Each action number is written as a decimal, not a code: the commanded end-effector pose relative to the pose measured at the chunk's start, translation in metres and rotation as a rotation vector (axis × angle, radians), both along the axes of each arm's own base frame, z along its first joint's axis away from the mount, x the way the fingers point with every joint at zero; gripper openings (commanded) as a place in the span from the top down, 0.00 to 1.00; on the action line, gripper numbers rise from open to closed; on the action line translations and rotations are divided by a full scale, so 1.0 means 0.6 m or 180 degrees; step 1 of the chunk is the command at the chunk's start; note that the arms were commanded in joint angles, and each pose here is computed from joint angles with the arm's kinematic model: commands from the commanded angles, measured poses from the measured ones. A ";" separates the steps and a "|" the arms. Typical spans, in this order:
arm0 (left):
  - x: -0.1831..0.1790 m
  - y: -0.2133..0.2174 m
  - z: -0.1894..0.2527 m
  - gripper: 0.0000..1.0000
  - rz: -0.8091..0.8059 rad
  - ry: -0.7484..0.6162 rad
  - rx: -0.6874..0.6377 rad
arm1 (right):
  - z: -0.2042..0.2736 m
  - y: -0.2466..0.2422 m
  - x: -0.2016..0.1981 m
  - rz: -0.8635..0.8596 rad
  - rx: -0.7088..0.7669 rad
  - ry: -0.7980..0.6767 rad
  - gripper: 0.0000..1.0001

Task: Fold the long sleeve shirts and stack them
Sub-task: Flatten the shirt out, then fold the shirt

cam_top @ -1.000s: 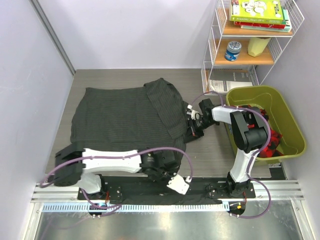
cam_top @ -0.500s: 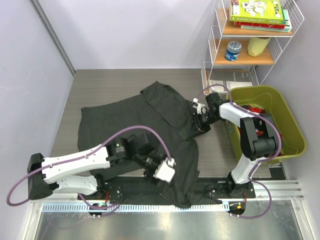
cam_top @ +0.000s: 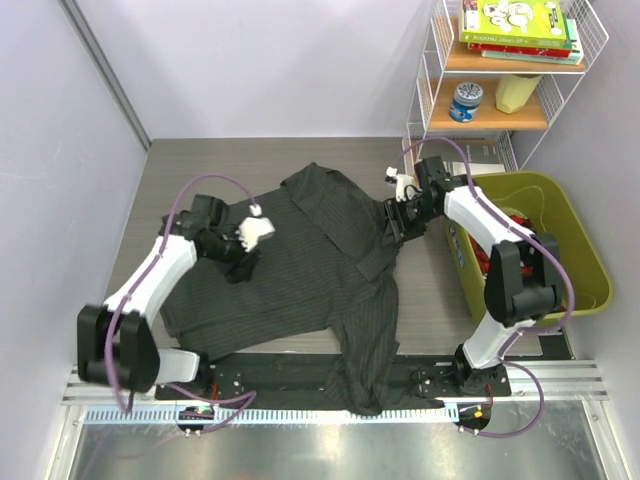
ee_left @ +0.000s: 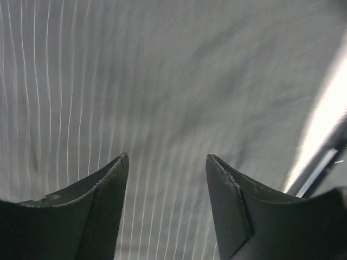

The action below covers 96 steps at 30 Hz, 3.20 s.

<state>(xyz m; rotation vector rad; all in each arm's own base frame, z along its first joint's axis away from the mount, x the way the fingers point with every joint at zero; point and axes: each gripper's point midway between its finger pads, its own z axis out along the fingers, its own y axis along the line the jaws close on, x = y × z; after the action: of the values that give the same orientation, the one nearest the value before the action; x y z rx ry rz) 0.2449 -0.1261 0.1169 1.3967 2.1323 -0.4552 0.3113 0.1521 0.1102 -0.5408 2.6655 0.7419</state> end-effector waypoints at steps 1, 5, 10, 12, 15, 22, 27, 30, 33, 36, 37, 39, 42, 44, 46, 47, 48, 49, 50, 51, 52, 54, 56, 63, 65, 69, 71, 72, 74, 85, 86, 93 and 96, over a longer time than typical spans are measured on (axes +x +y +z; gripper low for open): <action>0.046 0.123 -0.039 0.41 0.0785 0.0428 0.0343 | -0.023 0.001 0.062 -0.0133 -0.0105 -0.0077 0.56; 0.079 0.193 -0.094 0.42 0.1262 0.0841 0.0472 | -0.086 -0.002 0.056 -0.0116 -0.0192 0.0208 0.58; 0.124 0.222 -0.141 0.43 0.1380 0.0917 0.0691 | -0.148 -0.021 0.008 -0.0120 -0.0369 0.0509 0.59; 0.151 0.227 -0.158 0.43 0.1416 0.0970 0.0722 | -0.158 -0.028 -0.024 -0.0110 -0.0392 0.0622 0.59; 0.177 0.226 -0.171 0.46 0.1410 0.1004 0.0720 | -0.154 -0.028 -0.060 -0.0040 -0.0321 0.0705 0.59; 0.229 0.225 -0.166 0.44 0.1210 0.0776 0.0736 | -0.043 0.012 -0.061 0.0139 0.0210 0.0394 0.59; 0.258 0.210 -0.131 0.41 0.1061 0.0619 0.0555 | 0.007 0.011 0.036 0.0027 0.0069 -0.0151 0.57; 0.270 0.205 -0.103 0.38 0.1070 0.0453 0.0483 | -0.006 0.009 0.079 0.0008 -0.0059 -0.0198 0.55; 0.269 0.197 -0.079 0.35 0.1035 0.0362 0.0399 | -0.032 0.008 0.102 0.0023 -0.0151 -0.0120 0.53; 0.267 0.194 -0.062 0.30 0.1033 0.0313 0.0356 | -0.061 0.000 0.105 0.0049 -0.0274 0.0002 0.52; 0.266 0.193 -0.060 0.30 0.1044 0.0310 0.0346 | -0.066 0.000 0.104 0.0066 -0.0286 0.0012 0.51; 0.264 0.192 -0.049 0.28 0.1045 0.0282 0.0305 | -0.076 -0.003 0.098 0.0086 -0.0313 0.0060 0.51; 0.263 0.193 -0.042 0.28 0.1066 0.0255 0.0292 | -0.088 -0.002 0.080 0.0112 -0.0280 0.0173 0.52; 0.263 0.195 -0.039 0.28 0.1091 0.0242 0.0290 | -0.088 0.003 0.072 0.0121 -0.0230 0.0200 0.53; 0.261 0.198 -0.040 0.27 0.1104 0.0252 0.0299 | -0.089 0.007 0.063 0.0112 -0.0171 0.0258 0.55; 0.262 0.199 -0.040 0.27 0.1111 0.0247 0.0303 | -0.083 0.009 0.060 0.0116 -0.0142 0.0249 0.55; 0.260 0.200 -0.041 0.27 0.1113 0.0251 0.0308 | -0.086 0.009 0.054 0.0112 -0.0131 0.0275 0.56; 0.259 0.200 -0.039 0.27 0.1116 0.0252 0.0303 | -0.085 0.012 0.048 0.0118 -0.0105 0.0303 0.56; 0.259 0.201 -0.039 0.27 0.1125 0.0255 0.0302 | -0.088 0.012 0.044 0.0122 -0.0114 0.0326 0.56; 0.259 0.203 -0.039 0.27 0.1128 0.0247 0.0307 | -0.094 0.013 0.037 0.0139 -0.0127 0.0356 0.56; 0.258 0.203 -0.038 0.27 0.1132 0.0242 0.0316 | -0.098 0.011 0.035 0.0149 -0.0141 0.0360 0.56; 0.260 0.205 -0.037 0.27 0.1142 0.0224 0.0326 | -0.111 0.006 0.032 0.0144 -0.0198 0.0394 0.56; 0.259 0.205 -0.036 0.27 0.1142 0.0238 0.0327 | -0.117 0.006 0.028 0.0159 -0.0204 0.0425 0.55; 0.267 0.211 -0.009 0.27 0.1280 0.0197 0.0106 | -0.015 0.047 0.037 0.0241 0.0344 0.0201 0.94; 0.272 0.224 0.002 0.27 0.1398 0.0206 0.0001 | 0.047 0.063 0.050 0.0262 0.0604 -0.0011 0.99; 0.291 0.237 0.027 0.28 0.1517 0.0143 -0.0210 | 0.195 0.103 0.083 0.0299 0.1228 -0.0443 0.99; 0.310 0.250 0.044 0.27 0.1614 0.0015 -0.0287 | 0.271 0.121 0.110 0.0300 0.1495 -0.0762 0.99; 0.317 0.259 0.052 0.27 0.1653 -0.0048 -0.0344 | 0.295 0.126 0.119 0.0287 0.1579 -0.0853 0.99; 0.341 0.273 0.066 0.27 0.1672 -0.0234 -0.0380 | 0.358 0.137 0.148 0.0225 0.1799 -0.1132 0.99; 0.426 0.359 0.058 0.28 0.1380 -0.0757 -0.0287 | 0.553 0.166 0.250 -0.0131 0.2577 -0.1930 0.99; 0.445 0.367 0.055 0.28 0.1309 -0.0793 -0.0270 | 0.570 0.168 0.250 -0.0135 0.2649 -0.1946 0.99; 0.479 0.390 0.004 0.34 0.0881 -0.0731 -0.0091 | 0.574 0.179 0.251 -0.0107 0.2729 -0.1931 0.99; 0.501 0.405 -0.023 0.41 0.0904 -0.0802 -0.0001 | 0.577 0.178 0.247 -0.0085 0.2725 -0.1953 0.99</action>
<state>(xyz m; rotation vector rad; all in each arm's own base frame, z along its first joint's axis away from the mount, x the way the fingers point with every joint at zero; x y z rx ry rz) 0.5352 0.1116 0.1078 0.9844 2.1341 -0.1894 0.4716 0.2560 0.4173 -0.3462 1.7066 1.3243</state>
